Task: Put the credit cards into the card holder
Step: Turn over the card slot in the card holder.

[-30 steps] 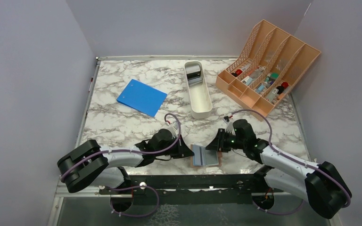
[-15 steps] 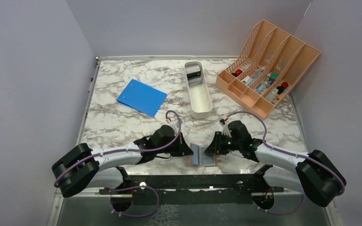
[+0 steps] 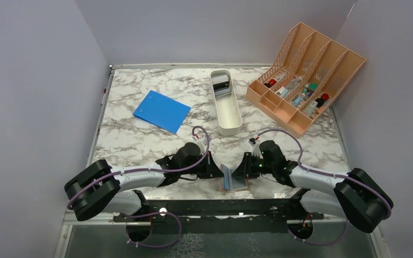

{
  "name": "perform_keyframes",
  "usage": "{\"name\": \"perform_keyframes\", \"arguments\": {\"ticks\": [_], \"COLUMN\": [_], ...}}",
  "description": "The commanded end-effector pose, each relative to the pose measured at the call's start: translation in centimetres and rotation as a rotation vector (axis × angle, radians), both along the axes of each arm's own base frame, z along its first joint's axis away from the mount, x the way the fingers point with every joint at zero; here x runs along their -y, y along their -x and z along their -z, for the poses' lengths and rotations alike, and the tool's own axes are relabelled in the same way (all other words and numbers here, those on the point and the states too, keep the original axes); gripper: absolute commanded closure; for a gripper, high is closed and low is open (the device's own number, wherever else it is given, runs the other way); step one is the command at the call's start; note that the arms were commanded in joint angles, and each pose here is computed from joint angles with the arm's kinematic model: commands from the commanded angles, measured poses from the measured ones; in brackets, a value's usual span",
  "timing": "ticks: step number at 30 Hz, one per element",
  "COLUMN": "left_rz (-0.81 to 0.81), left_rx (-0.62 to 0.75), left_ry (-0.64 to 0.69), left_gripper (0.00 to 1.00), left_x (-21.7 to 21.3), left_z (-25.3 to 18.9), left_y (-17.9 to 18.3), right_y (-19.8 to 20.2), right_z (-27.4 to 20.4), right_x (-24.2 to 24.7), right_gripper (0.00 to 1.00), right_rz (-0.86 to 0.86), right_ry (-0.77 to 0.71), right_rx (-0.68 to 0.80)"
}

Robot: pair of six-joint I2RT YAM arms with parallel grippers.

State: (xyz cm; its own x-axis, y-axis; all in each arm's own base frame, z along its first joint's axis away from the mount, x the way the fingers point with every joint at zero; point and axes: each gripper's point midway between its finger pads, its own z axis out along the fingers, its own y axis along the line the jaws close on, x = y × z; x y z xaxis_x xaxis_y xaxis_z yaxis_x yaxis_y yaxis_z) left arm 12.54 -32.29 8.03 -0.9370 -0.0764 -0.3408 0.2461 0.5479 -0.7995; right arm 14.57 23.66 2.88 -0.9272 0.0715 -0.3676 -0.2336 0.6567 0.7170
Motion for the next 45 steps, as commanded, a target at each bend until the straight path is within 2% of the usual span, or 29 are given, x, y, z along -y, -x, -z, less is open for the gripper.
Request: {"name": "perform_keyframes", "arguments": {"ticks": [1,10,17,19,20,23,26,36,39,45], "left_rz": [0.02,0.016,0.027,0.037,0.039,0.044,0.048,0.043,0.037,0.03], "left_rx": [0.021,0.003,0.009,0.014,0.017,0.021,0.032,0.065,0.071,0.055], "left_ry": [0.063,0.025,0.032,0.051,0.06,0.086,0.111,0.179,0.167,0.095], "left_gripper": [1.0,0.99,0.77,0.76,0.77,0.91,1.0,1.0,1.0,1.0], "left_x": [1.0,1.1,1.4,1.7,1.8,1.9,2.0,1.5,1.3,1.2], "left_z": [-1.3,0.1,0.0,-0.4,-0.6,-1.2,-1.9,-4.3,-3.9,-1.7], "left_y": [-0.2,-0.4,-0.4,-0.4,-0.4,-0.3,-0.2,0.1,0.1,-0.3], "right_y": [0.4,0.7,0.8,0.8,0.8,0.8,0.9,0.4,0.1,-0.5], "right_z": [1.4,1.6,1.9,1.9,1.9,2.0,1.7,-0.4,0.0,1.0], "right_x": [0.7,0.9,0.8,0.8,0.8,0.8,0.3,-2.6,-2.4,-1.0], "right_gripper": [0.75,0.75,0.74,0.75,0.75,0.75,0.75,0.72,0.67,0.64], "right_rz": [0.017,0.019,0.02,0.02,0.019,0.019,0.007,-0.045,-0.048,-0.008], "right_ry": [0.038,0.036,0.031,0.031,0.031,0.03,0.013,-0.053,-0.018,0.092], "right_rx": [-0.014,-0.019,-0.027,-0.027,-0.027,-0.028,-0.029,-0.004,0.0,0.016]}}
